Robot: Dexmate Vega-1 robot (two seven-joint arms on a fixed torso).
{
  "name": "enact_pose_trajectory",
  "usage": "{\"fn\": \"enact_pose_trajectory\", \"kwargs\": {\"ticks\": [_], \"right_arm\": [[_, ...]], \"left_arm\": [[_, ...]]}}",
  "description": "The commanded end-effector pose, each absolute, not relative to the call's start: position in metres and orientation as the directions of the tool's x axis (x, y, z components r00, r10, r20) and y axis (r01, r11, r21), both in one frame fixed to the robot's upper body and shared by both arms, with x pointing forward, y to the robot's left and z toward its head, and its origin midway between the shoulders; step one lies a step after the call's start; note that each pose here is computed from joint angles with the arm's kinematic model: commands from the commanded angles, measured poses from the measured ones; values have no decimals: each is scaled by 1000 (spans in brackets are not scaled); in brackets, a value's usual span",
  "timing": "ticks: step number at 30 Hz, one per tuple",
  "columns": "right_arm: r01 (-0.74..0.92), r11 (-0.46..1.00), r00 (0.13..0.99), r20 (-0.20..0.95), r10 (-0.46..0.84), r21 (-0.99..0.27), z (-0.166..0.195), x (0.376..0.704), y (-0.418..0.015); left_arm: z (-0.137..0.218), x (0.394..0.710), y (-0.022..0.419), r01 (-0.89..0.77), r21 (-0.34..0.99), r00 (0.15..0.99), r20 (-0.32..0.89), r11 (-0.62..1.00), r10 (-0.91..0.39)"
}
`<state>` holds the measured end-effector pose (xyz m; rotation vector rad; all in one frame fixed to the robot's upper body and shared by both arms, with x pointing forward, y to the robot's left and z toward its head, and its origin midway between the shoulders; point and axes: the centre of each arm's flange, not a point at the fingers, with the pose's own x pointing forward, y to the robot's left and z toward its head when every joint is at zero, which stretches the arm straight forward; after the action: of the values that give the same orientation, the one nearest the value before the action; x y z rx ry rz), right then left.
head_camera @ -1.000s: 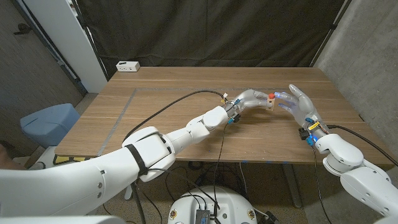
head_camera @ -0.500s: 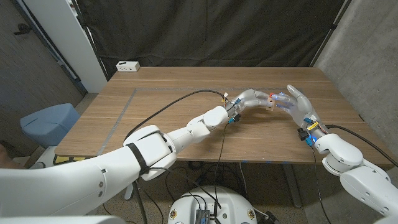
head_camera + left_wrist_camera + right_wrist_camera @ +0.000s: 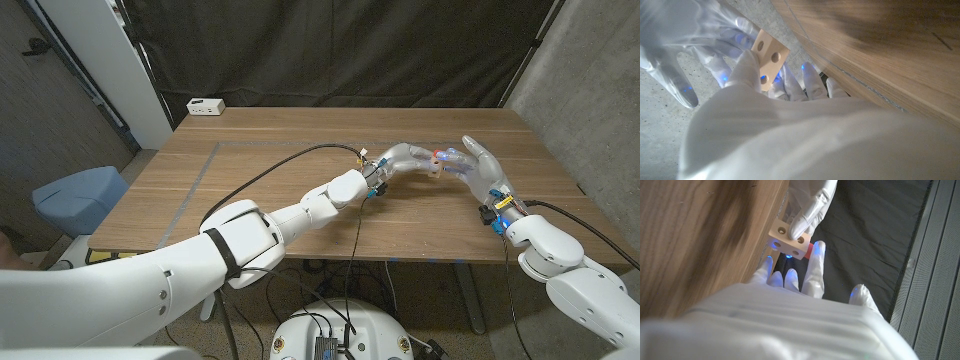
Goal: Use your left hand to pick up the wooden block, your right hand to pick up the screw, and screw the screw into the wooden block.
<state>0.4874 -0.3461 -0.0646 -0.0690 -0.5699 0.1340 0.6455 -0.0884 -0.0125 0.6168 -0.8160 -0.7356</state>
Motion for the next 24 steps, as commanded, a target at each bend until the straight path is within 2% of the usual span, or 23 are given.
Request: {"fn": "enact_pose_trajectory", "kwargs": {"ticks": [1,13,24], "right_arm": [[-64,994,833,545,101,-85,-65,482,-353],[-3,998,839,543,37,-63,-67,477,-358],[-6,998,842,538,35,-55,-68,480,-356]], "left_arm": [[-12,644,-88,329,732,467,423,596,-777],[-12,643,-87,324,733,462,428,597,-777],[-12,642,-87,318,734,458,435,600,-775]]}}
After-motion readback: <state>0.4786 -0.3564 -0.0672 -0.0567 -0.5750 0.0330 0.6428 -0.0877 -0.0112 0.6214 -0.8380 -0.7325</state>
